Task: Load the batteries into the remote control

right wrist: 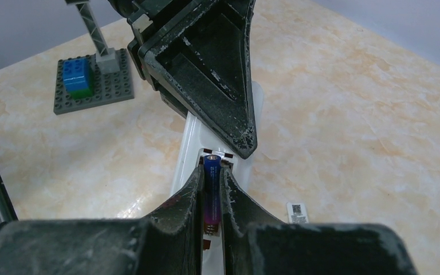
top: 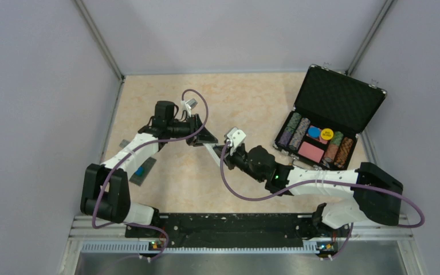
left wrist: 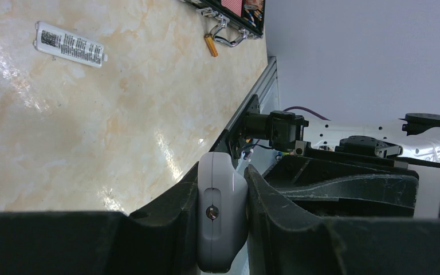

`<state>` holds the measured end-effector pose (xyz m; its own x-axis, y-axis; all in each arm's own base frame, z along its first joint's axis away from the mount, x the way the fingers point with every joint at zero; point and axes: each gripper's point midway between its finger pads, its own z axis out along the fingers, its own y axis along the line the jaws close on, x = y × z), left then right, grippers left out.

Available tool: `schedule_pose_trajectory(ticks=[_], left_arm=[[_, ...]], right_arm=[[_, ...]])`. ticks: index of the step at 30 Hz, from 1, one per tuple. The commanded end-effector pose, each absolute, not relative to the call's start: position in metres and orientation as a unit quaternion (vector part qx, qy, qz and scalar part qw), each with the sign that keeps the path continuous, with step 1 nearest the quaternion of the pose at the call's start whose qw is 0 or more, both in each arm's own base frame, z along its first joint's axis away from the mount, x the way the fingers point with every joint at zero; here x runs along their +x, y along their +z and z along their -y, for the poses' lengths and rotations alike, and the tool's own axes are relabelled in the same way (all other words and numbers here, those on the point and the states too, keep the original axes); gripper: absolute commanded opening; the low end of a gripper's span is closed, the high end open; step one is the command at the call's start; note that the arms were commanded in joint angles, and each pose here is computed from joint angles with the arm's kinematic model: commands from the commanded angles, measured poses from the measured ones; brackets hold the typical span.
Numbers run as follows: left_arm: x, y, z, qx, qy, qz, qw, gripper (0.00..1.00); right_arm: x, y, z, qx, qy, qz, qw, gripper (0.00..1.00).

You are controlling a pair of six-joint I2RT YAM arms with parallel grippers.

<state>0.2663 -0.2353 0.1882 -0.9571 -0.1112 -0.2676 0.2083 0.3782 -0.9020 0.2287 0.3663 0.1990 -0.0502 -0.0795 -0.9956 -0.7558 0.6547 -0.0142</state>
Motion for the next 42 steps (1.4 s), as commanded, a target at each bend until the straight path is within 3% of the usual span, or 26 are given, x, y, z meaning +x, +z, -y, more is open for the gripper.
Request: schedule_pose_trajectory(ticks=[1,9,23,32,34,37,42], left_arm=[[0.266,0.209,0.237,0.059,-0.569,-0.801,0.178,0.00],[0.267,0.208,0.236,0.063,-0.564,-0.802,0.187,0.00],[0.268,0.202,0.235,0.054,-0.552,-0.811,0.187,0.00],[0.270,0.197,0.233,0.052,-0.541,-0.818,0.187,0.00],[0.271,0.196,0.232,0.050,-0.538,-0.820,0.189,0.00],[0.274,0.194,0.232,0.046,-0.532,-0.823,0.193,0.00],[0.279,0.195,0.231,0.038,-0.528,-0.824,0.202,0.00]], right_arm=[[0.229,0.202,-0.366,-0.309,0.286,-0.663,0.619,0.00],[0.227,0.186,-0.364,-0.317,0.272,-0.692,0.589,0.04],[0.232,0.188,-0.364,-0.303,0.262,-0.707,0.584,0.26],[0.230,0.201,-0.360,-0.290,0.273,-0.704,0.587,0.33],[0.227,0.206,-0.358,-0.288,0.281,-0.701,0.589,0.39],[0.222,0.216,-0.351,-0.274,0.295,-0.697,0.594,0.56],[0.219,0.225,-0.342,-0.253,0.304,-0.706,0.587,0.74]])
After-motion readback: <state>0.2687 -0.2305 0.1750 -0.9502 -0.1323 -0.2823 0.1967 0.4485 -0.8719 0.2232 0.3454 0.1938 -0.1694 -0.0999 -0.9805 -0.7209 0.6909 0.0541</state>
